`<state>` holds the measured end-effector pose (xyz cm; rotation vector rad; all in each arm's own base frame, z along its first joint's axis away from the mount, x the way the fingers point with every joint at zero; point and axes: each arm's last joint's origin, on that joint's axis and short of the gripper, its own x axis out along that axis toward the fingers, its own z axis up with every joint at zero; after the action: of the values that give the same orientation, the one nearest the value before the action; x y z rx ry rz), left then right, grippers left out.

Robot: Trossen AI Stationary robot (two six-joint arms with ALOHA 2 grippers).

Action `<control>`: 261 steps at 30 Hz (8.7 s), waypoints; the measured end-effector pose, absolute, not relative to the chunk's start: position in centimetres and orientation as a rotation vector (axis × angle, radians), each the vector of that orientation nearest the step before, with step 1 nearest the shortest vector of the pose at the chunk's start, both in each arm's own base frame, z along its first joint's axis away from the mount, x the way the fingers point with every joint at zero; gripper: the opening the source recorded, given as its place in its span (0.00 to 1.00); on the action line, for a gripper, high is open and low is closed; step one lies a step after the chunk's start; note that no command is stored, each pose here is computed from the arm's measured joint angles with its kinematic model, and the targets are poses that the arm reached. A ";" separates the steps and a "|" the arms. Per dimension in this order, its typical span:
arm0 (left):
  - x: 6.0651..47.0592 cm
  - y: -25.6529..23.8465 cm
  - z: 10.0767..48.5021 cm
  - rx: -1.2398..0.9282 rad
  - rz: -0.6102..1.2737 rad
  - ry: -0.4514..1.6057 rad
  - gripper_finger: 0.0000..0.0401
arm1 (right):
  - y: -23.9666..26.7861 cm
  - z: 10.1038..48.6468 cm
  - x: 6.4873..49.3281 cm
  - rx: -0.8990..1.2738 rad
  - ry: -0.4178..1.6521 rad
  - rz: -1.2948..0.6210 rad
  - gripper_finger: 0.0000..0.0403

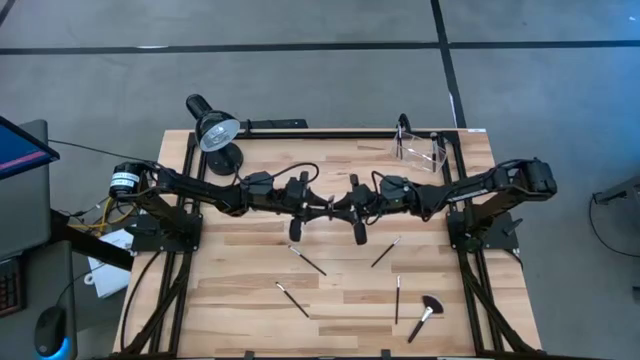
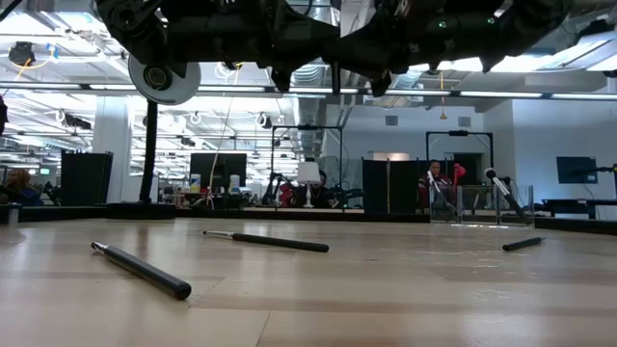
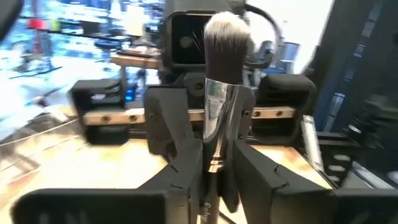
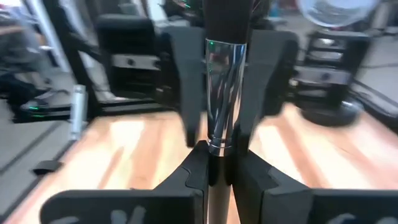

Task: Sort items
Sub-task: Put the powder brush into the transparent organizer, then put the foundation brush into the transparent organizer

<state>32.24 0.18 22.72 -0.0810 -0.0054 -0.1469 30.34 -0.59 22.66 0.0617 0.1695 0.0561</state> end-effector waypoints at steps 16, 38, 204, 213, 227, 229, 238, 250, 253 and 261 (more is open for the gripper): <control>29.9 0.8 27.3 -0.111 0.028 -0.161 0.48 | -2.7 24.1 22.5 0.020 0.392 -0.412 0.08; 30.7 -1.2 25.6 -0.104 -0.027 -0.082 0.36 | -9.8 19.4 10.6 0.175 0.322 -1.455 0.08; 30.7 -3.1 23.4 -0.057 0.078 0.210 0.30 | -3.4 22.5 16.9 0.120 0.260 -0.397 0.00; 30.1 -7.0 23.7 -0.039 0.230 0.362 0.30 | -1.8 21.9 17.9 0.066 0.297 -0.264 0.00; 28.4 -12.5 25.0 -0.087 0.239 0.313 0.23 | 1.9 20.9 19.6 0.104 0.306 -0.079 0.00; 28.2 -13.2 24.9 -0.095 0.218 0.315 0.22 | 2.8 20.5 19.9 0.126 0.319 -0.045 0.00; 27.1 -16.7 23.5 -0.046 0.119 0.356 0.18 | 7.5 21.3 22.7 0.111 0.304 0.034 0.00; 26.3 -19.1 22.2 -0.101 0.120 0.367 0.14 | 11.0 23.4 25.6 -0.031 0.631 -0.003 0.00; 26.9 -19.1 20.9 -0.092 0.144 0.395 0.13 | 11.4 23.4 24.9 0.022 0.674 -0.018 0.00; 28.7 -17.9 18.2 -0.037 0.173 0.475 0.13 | 13.1 22.3 24.3 0.096 0.733 -0.018 0.00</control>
<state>28.71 -17.87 18.22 -0.0371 0.4750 0.1734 24.31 13.05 22.33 0.0963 0.7330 -0.0183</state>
